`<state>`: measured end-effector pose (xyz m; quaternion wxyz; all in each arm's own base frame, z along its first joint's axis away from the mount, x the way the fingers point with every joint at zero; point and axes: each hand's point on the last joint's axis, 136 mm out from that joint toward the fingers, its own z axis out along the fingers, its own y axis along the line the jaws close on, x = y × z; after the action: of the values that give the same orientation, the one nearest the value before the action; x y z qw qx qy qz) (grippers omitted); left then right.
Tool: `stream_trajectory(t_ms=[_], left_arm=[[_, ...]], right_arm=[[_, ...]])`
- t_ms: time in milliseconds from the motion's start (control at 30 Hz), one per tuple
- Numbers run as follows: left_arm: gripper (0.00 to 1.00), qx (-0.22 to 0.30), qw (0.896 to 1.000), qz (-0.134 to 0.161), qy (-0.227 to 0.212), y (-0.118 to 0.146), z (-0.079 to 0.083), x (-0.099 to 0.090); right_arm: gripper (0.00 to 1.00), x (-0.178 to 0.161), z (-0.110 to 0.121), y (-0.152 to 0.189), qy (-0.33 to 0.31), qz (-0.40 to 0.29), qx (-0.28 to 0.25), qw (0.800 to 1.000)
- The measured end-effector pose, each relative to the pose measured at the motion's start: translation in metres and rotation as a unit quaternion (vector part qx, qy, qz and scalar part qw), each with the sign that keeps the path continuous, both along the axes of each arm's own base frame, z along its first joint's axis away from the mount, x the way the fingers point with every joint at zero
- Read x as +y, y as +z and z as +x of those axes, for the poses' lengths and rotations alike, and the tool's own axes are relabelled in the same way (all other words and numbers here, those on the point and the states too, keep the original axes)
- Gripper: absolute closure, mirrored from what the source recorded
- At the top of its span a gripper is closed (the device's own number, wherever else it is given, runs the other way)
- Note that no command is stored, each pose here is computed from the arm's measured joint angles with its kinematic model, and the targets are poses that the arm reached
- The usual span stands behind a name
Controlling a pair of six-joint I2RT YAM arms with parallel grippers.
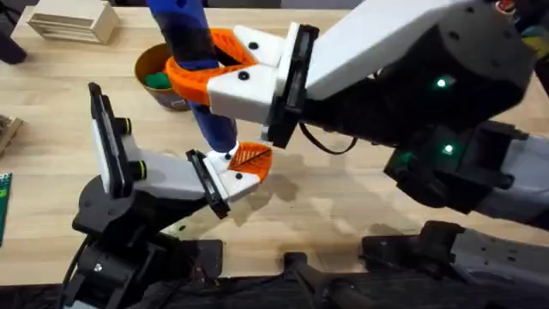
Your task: Pick up the gripper from the table and insert it into the empty holder that is missing its gripper. Then pick up a screw, insert it into the mounting hole, and use the screwdriver to tighten it. Finally, clean up the table by picking up the vegetable and placing it into the bucket.
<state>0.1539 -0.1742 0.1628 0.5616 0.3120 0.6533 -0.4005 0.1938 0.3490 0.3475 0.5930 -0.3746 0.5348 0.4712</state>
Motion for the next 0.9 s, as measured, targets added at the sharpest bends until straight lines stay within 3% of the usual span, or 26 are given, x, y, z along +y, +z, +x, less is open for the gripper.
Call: stream_trajectory(t_ms=[900], left_arm=[[0.996,0.0,1.0,0.0,0.0,0.0,0.0,0.0]], right_arm=[[0.972,-0.0002,-0.0002,0.0016,0.002,0.006,0.01,1.0]])
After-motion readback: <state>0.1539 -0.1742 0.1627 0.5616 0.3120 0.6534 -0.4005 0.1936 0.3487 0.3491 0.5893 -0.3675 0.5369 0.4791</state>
